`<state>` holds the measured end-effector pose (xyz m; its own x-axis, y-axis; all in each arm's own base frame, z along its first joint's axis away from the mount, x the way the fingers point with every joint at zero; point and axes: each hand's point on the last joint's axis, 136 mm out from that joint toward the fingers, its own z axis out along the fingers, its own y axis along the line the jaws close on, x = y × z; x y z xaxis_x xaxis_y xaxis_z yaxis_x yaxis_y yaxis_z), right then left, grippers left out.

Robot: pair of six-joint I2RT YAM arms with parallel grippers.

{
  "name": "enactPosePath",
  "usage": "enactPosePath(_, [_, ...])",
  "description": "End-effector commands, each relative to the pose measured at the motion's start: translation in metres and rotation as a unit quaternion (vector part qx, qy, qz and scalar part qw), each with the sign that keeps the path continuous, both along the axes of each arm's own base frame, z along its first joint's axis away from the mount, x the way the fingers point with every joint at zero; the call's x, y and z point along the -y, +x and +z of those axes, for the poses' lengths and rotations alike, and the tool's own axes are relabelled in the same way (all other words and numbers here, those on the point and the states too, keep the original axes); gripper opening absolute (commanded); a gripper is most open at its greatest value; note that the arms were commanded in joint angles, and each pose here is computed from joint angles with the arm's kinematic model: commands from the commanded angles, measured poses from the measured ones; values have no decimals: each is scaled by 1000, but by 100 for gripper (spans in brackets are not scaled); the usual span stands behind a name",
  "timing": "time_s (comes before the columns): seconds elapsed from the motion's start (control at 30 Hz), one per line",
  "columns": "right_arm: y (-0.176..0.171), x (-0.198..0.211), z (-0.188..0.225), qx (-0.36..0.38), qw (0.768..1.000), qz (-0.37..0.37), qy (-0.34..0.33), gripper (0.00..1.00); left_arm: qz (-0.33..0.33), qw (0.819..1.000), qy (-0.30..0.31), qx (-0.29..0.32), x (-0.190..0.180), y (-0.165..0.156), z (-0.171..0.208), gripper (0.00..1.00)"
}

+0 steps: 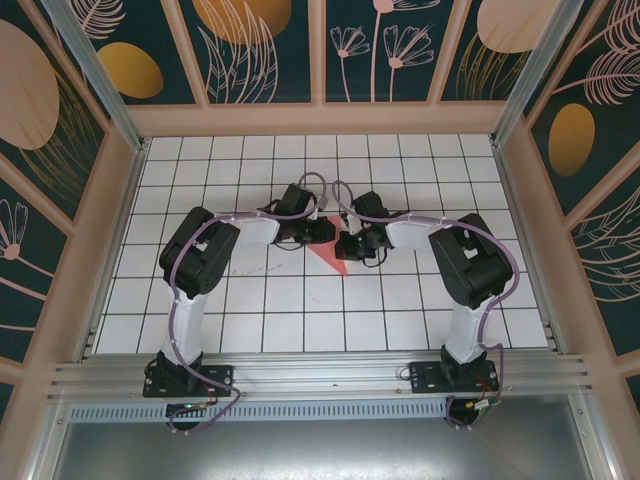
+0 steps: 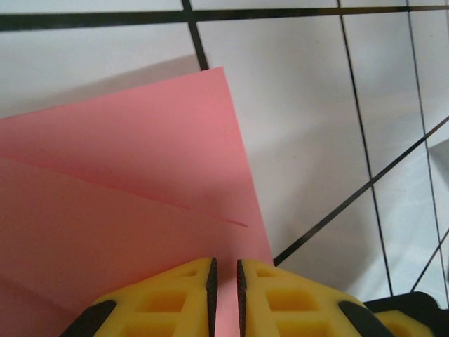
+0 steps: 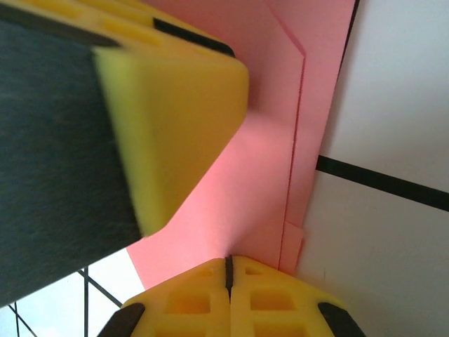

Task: Fold a paper plane with a square sheet of paper (fold left side to right side)
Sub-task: Fourth fold the wing at the center of the table.

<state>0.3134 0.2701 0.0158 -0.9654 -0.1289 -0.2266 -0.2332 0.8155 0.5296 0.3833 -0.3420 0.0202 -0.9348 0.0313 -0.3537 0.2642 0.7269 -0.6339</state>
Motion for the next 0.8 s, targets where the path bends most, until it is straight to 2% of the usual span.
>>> enactPosePath(0.0, [-18, 29, -21, -34, 997, -12, -70, 0, 5, 1000, 23, -13, -7, -5, -21, 20])
enactPosePath(0.2, [-4, 20, 25, 9, 999, -26, -26, 0, 11, 999, 38, -23, -17, -17, -33, 20])
enactPosePath(0.37, [-14, 5, 47, -1, 999, -20, 30, 0, 14, 999, 43, -27, -22, -22, -38, 20])
enactPosePath(0.5, [-20, -11, 47, -23, 997, -10, 76, 0, 15, 999, 42, -25, -21, -21, -38, 20])
enactPosePath(0.77, [-21, -10, 20, -54, 997, -22, 57, 0, 15, 999, 42, -21, -21, -19, -35, 19])
